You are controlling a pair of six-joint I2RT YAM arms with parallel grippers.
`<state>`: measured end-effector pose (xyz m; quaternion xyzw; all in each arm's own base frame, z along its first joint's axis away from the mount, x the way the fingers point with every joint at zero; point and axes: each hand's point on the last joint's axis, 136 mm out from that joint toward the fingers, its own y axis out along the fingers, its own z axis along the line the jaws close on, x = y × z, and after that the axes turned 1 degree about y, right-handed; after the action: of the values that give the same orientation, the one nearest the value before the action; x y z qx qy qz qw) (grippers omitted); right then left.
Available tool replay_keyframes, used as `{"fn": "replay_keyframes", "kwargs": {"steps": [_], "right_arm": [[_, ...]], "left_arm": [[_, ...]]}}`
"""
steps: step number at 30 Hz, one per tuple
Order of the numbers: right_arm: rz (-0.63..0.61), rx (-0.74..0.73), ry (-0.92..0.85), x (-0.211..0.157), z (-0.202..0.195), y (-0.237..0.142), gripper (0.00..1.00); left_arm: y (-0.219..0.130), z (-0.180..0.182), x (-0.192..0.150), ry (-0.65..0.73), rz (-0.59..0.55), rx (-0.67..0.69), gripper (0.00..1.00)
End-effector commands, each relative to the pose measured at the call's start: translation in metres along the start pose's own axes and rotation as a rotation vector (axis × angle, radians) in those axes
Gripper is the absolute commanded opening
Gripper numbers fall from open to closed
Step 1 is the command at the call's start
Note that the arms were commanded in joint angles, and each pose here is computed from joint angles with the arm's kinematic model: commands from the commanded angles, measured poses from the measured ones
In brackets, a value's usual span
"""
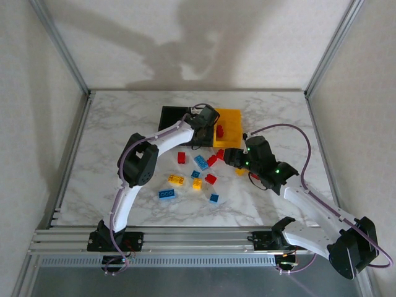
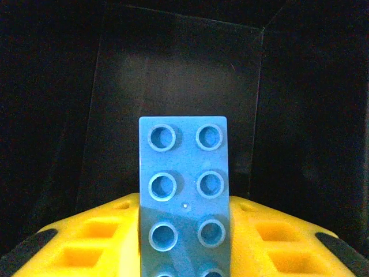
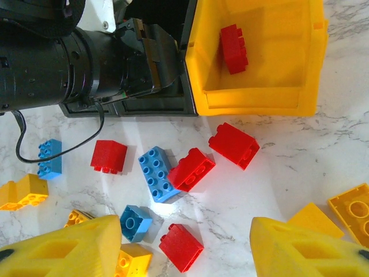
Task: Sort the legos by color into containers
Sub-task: Place the lego in the container.
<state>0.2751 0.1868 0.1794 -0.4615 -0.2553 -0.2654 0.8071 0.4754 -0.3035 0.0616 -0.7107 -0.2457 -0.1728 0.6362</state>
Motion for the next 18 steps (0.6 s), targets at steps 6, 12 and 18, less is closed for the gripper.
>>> {"fn": "replay_keyframes", "kwargs": {"steps": [6, 12, 18], "right_arm": [[-0.014, -0.007, 0.007, 0.002, 0.0, -0.003, 0.61], [-0.017, -0.011, 0.007, 0.002, 0.0, -0.002, 0.62], [-0.029, -0.013, 0.006, 0.005, 0.0, -0.003, 0.64]], "left_arm": [[0.0, 0.009, 0.004, 0.009, -0.007, 0.037, 0.48], [-0.014, 0.004, 0.012, 0.001, -0.023, 0.002, 0.52], [-0.04, -0.003, 0.025, -0.014, -0.059, -0.048, 0.52]]}}
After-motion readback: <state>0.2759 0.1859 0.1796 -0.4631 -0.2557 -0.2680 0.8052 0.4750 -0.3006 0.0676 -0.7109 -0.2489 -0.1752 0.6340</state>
